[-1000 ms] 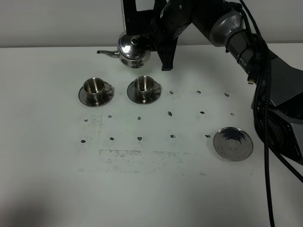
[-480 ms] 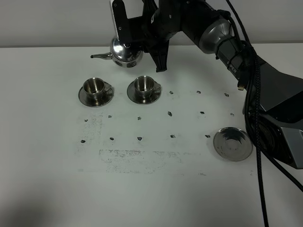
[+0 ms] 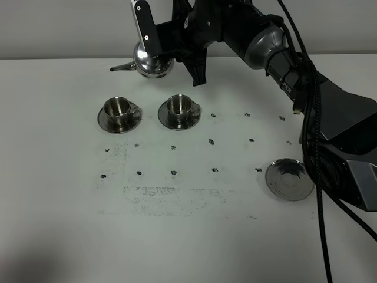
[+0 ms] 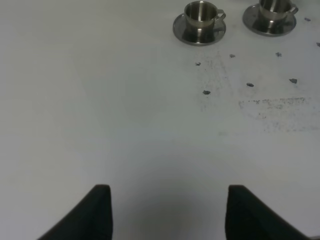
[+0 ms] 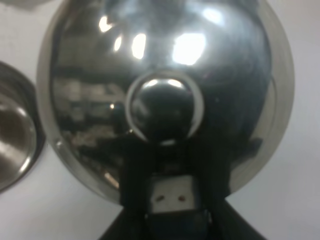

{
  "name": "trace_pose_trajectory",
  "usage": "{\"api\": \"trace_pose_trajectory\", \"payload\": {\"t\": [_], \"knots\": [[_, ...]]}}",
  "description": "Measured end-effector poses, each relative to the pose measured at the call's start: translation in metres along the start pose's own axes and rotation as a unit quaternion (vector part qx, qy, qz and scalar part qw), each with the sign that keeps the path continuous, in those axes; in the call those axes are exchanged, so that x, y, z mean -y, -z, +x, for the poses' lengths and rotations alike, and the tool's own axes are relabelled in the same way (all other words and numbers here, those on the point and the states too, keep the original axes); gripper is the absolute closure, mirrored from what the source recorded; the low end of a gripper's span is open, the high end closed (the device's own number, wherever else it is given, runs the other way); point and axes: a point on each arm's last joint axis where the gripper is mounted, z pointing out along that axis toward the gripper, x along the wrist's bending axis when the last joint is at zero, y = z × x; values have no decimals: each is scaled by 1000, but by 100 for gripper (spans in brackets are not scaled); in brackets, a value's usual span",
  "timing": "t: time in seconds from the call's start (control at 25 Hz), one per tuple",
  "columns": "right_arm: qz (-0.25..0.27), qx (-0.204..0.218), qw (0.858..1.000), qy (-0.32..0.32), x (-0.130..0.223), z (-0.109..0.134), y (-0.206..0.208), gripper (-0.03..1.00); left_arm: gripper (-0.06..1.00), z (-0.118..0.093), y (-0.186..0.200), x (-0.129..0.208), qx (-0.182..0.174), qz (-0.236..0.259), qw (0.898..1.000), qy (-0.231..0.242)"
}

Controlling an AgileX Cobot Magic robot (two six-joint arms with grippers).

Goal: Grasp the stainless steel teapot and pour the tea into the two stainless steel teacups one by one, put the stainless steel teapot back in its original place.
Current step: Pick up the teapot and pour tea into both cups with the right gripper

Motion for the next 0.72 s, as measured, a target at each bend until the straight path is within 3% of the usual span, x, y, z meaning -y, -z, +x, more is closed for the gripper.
{"api": "trace_pose_trajectory", "payload": {"t": [0.72], "knots": [[15, -4, 999, 38, -3, 14, -25, 75, 45, 0, 0, 0, 0, 0, 1000, 0]]}}
